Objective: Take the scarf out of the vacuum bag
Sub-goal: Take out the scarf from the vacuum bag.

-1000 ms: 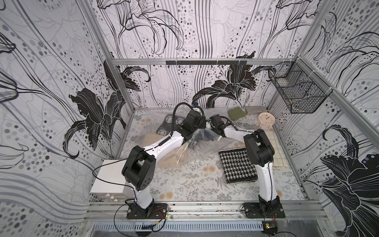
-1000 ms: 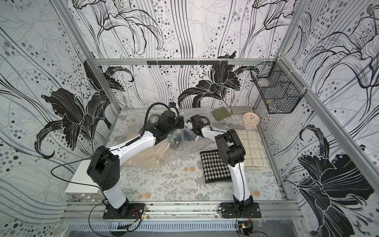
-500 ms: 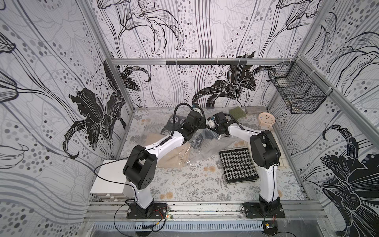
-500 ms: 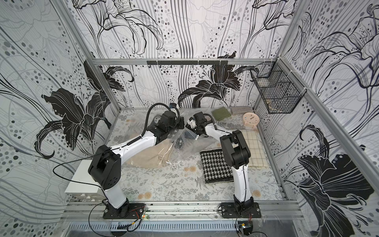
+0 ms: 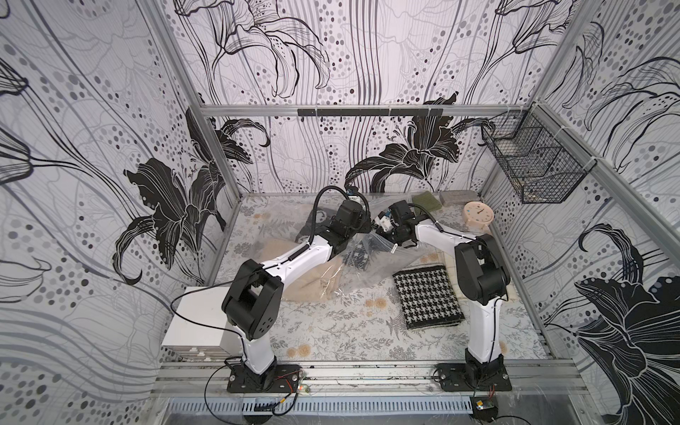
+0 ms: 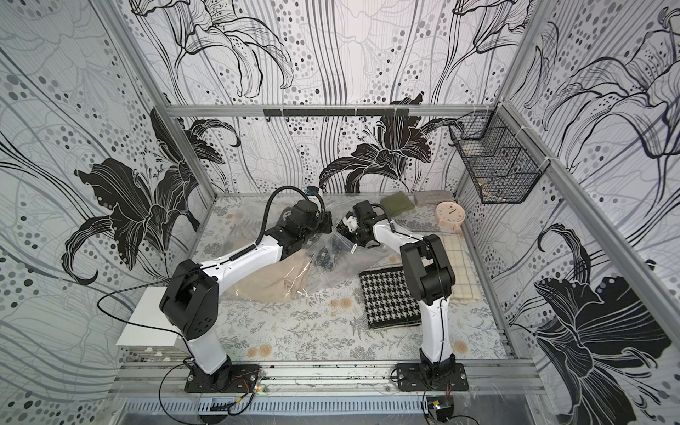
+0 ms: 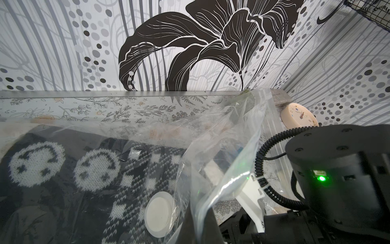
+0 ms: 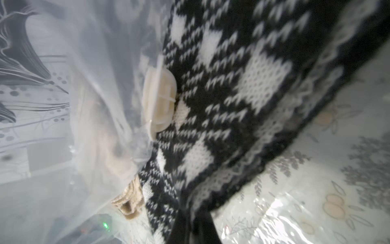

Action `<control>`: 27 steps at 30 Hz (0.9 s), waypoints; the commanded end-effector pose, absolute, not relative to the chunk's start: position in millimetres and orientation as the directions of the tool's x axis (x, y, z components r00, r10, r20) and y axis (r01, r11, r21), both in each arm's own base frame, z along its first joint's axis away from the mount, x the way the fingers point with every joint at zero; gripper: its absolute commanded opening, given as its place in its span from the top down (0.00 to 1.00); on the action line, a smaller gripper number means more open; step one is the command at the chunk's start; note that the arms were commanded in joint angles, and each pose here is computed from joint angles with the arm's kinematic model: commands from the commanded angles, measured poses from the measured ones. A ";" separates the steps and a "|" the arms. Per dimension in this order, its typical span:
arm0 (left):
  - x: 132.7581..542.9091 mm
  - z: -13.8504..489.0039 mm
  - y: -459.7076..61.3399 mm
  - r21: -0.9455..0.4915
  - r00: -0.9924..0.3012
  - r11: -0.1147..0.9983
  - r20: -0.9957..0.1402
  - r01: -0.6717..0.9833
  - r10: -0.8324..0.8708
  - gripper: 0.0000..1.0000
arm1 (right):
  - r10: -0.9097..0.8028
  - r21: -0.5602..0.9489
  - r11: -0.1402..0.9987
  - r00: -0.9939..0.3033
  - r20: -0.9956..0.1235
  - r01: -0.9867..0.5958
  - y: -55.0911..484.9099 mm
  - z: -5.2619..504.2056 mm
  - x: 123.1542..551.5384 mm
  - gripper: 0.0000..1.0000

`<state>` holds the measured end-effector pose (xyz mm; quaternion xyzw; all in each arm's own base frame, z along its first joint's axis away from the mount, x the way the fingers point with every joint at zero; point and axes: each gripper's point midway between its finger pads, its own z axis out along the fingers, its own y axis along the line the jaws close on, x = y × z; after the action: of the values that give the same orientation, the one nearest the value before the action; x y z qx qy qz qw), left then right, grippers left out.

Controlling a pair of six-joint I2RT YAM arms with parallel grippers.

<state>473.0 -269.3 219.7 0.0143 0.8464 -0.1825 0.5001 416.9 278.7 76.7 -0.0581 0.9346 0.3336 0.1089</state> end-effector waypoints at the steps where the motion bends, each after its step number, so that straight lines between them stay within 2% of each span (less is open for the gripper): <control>1: 474.5 214.9 -263.8 -0.255 -0.492 0.947 -0.861 0.194 -0.131 1.00 | -0.046 0.544 0.819 -0.966 -0.253 -0.182 255.9 86.1 409.4 1.00; 4: 473.8 217.0 -263.3 -0.253 -0.488 0.948 -0.863 0.195 -0.130 1.00 | -0.029 0.602 0.777 -0.965 -0.260 -0.186 261.5 91.4 409.8 0.99; 8: 473.6 220.7 -264.7 -0.254 -0.482 0.946 -0.866 0.200 -0.131 1.00 | 0.028 0.679 0.714 -0.962 -0.271 -0.170 272.7 99.8 413.0 0.66; 12: 472.5 226.1 -267.7 -0.258 -0.476 0.942 -0.870 0.212 -0.131 1.00 | 0.103 0.701 0.707 -0.966 -0.237 -0.097 272.3 91.0 416.3 0.48; 17: 470.4 231.1 -268.4 -0.253 -0.467 0.943 -0.875 0.218 -0.126 1.00 | 0.171 0.634 0.773 -0.962 -0.215 -0.005 258.4 72.1 418.2 0.39; 23: 468.0 236.6 -271.0 -0.259 -0.460 0.939 -0.878 0.227 -0.131 1.00 | 0.218 0.549 0.833 -0.951 -0.220 0.064 251.0 50.5 425.5 0.36; 27: 467.7 238.7 -271.9 -0.264 -0.462 0.937 -0.877 0.230 -0.134 1.00 | 0.245 0.563 0.821 -0.950 -0.191 0.098 262.3 29.9 432.8 0.36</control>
<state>469.0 -274.7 218.6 0.0294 0.8474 -0.1767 0.4999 426.2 258.5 49.7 0.0668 0.9429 0.2980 0.1333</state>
